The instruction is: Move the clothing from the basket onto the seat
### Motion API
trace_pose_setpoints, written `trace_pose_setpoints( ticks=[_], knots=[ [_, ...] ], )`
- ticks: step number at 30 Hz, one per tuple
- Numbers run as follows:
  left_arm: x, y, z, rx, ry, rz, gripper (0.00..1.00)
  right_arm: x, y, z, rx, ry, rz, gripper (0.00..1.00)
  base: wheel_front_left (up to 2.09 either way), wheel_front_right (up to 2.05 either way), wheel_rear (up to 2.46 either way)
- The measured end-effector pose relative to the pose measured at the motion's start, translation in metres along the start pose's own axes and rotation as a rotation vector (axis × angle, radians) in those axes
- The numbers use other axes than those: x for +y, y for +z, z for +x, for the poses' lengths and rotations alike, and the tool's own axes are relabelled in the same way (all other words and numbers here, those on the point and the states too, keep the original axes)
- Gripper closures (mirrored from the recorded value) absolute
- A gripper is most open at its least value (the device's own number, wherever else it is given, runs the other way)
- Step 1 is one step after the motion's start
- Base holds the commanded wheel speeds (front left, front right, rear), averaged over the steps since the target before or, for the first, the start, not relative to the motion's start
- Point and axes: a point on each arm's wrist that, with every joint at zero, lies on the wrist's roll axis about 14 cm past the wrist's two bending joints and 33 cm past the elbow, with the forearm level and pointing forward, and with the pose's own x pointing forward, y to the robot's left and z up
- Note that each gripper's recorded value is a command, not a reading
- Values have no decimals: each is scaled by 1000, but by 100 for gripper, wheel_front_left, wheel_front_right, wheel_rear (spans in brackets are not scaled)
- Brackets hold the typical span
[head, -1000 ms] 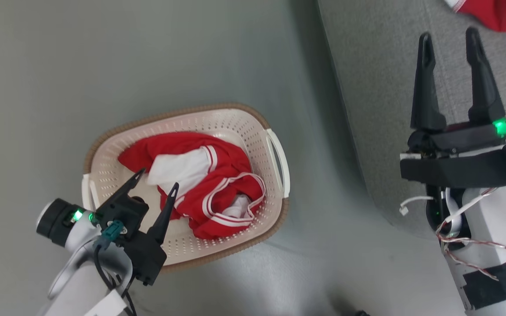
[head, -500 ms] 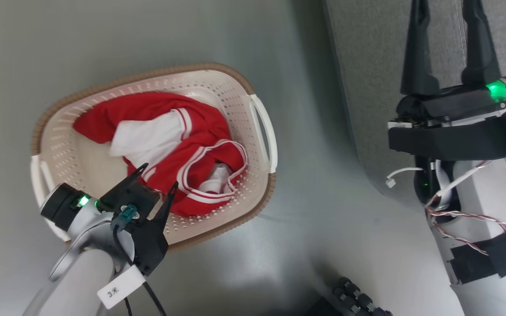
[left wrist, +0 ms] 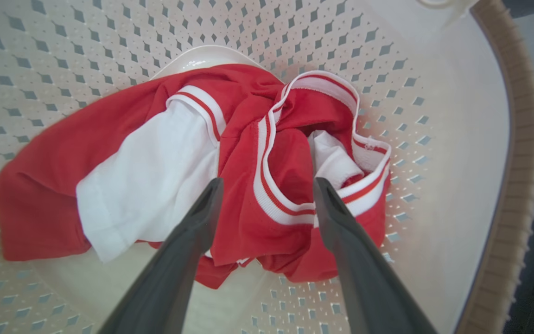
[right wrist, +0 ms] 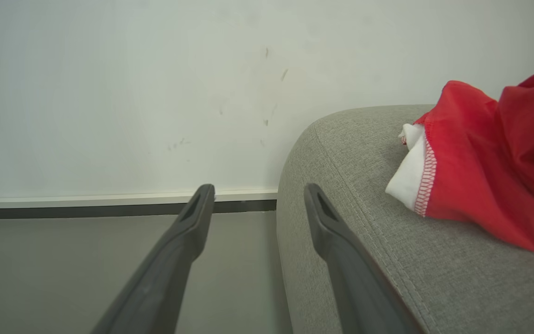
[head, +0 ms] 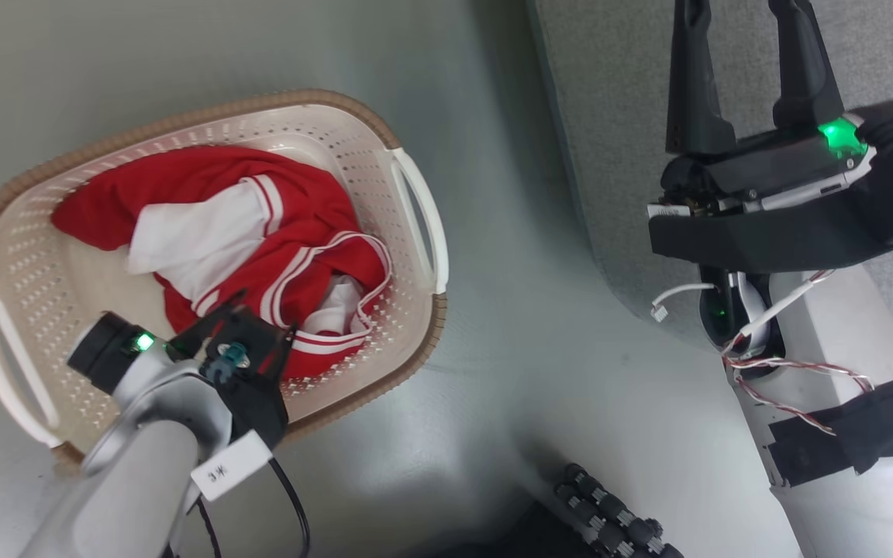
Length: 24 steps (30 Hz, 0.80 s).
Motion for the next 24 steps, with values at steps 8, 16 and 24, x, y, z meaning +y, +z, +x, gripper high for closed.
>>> trace_pose_setpoints(
  ticks=[8,16,24],
  knots=[
    [6,-16,19,51,8,-23,0,-1,-4,5,4,8,-14,0,0,0,0],
    [5,-33,37,100,-3,-28,0,-8,-20,1,45,-4,-34,0,0,0,0],
    [18,-41,41,141,44,-2,0,-8,-23,1,53,-5,-32,0,0,0,0]
  ],
)
